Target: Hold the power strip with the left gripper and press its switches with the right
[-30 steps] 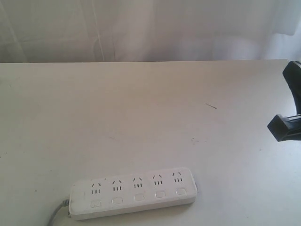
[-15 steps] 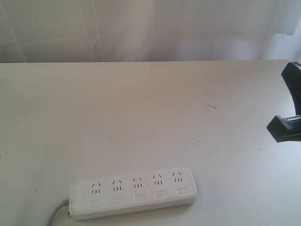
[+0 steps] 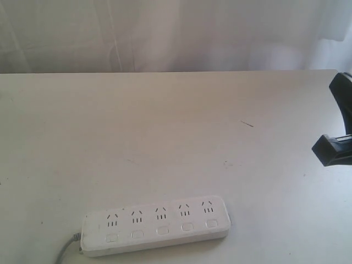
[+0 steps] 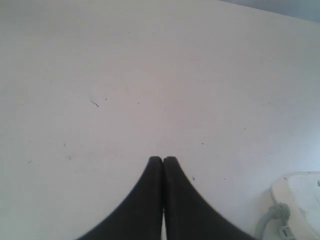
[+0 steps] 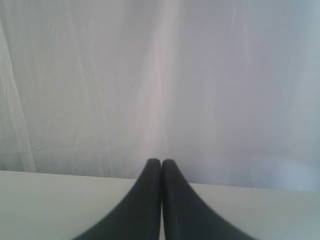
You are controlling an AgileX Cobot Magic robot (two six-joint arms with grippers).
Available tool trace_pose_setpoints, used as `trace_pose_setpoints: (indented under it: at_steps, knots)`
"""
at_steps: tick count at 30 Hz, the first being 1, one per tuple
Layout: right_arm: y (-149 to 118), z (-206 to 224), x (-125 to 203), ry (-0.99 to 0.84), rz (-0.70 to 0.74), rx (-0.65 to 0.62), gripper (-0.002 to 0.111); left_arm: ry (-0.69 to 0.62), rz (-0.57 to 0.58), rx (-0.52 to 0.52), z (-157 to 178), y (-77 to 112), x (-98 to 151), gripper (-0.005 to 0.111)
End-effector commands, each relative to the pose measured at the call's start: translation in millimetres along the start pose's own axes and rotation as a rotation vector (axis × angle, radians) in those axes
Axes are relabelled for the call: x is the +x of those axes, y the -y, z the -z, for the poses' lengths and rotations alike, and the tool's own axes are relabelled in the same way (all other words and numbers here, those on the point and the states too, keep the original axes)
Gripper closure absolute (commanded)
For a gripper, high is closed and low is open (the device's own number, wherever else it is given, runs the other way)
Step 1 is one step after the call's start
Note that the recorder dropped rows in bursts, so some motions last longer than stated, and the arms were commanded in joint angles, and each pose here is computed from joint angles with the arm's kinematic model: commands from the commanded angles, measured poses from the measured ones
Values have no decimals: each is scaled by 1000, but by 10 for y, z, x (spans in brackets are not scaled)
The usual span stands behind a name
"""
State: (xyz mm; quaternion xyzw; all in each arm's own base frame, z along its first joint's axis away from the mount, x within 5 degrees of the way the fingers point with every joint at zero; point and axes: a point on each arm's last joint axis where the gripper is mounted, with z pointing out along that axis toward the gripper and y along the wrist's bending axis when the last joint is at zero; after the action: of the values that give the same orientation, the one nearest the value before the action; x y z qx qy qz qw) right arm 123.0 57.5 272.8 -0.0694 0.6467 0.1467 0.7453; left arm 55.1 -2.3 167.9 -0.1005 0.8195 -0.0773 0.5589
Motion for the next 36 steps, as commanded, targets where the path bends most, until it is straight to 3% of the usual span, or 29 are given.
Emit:
trace_pose_setpoints:
  at_steps: [1,5,9,30,36]
  knots:
    - [9,4,-24,16,-7,8,108,-3,-44,-28,-2,-27,11,107]
    - [9,4,-24,16,-7,8,108,-15,-39,-23,-2,-23,22,107]
    - [9,4,-24,16,-7,8,108,-48,-126,-26,-1,-28,51,107]
    - [38,23,-49,30,-9,22,108,-48,-122,-26,-1,-28,51,107]
    - [125,125,-84,1,159,38,108,-48,-122,-26,-1,-28,51,107]
